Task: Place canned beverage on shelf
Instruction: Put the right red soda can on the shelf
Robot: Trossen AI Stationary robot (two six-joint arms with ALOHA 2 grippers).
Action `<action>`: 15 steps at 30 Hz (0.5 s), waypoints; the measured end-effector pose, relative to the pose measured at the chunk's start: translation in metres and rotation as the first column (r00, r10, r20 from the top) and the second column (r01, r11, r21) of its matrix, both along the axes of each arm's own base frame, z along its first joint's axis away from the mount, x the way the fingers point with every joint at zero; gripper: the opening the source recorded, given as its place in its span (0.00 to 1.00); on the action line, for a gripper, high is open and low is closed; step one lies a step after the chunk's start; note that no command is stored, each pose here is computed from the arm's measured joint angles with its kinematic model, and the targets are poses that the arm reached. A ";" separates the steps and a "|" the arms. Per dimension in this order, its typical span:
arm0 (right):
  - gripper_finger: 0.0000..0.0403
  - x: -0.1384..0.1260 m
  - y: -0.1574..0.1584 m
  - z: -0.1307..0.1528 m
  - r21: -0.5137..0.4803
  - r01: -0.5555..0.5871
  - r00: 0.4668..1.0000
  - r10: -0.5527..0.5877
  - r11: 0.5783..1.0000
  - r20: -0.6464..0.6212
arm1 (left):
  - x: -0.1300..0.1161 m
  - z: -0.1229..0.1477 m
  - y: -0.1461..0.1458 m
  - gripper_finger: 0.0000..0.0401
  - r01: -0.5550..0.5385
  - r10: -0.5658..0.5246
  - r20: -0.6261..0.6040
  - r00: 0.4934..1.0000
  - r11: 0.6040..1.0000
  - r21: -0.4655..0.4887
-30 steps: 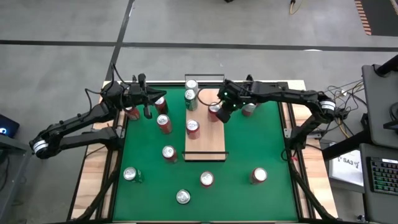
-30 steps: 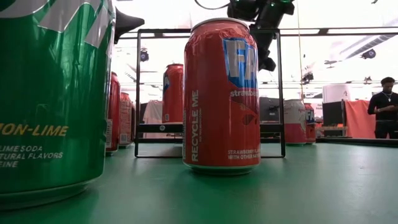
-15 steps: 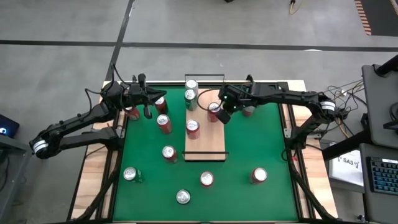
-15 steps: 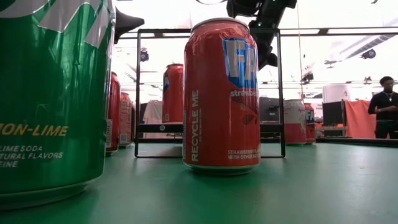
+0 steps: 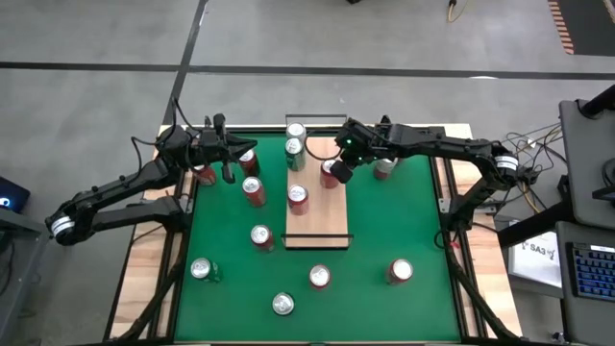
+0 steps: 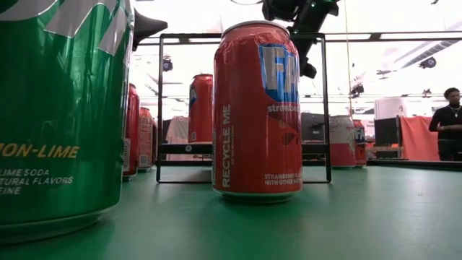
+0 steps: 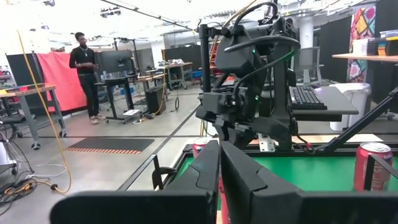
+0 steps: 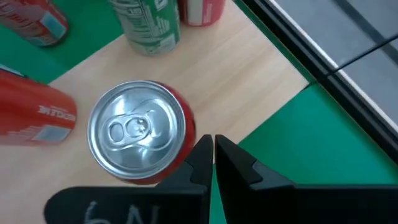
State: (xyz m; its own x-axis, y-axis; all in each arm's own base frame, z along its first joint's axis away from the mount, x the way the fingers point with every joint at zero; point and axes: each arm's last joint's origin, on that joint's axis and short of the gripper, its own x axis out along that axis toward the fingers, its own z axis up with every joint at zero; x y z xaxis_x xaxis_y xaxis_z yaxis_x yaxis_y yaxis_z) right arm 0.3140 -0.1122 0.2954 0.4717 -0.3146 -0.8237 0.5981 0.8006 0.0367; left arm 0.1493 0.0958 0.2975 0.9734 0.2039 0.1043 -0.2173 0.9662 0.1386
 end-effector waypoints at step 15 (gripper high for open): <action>0.02 0.009 0.028 -0.001 0.081 -0.025 0.999 0.022 0.996 0.036 | 0.000 0.000 0.000 0.00 0.000 0.000 0.000 1.000 1.000 0.000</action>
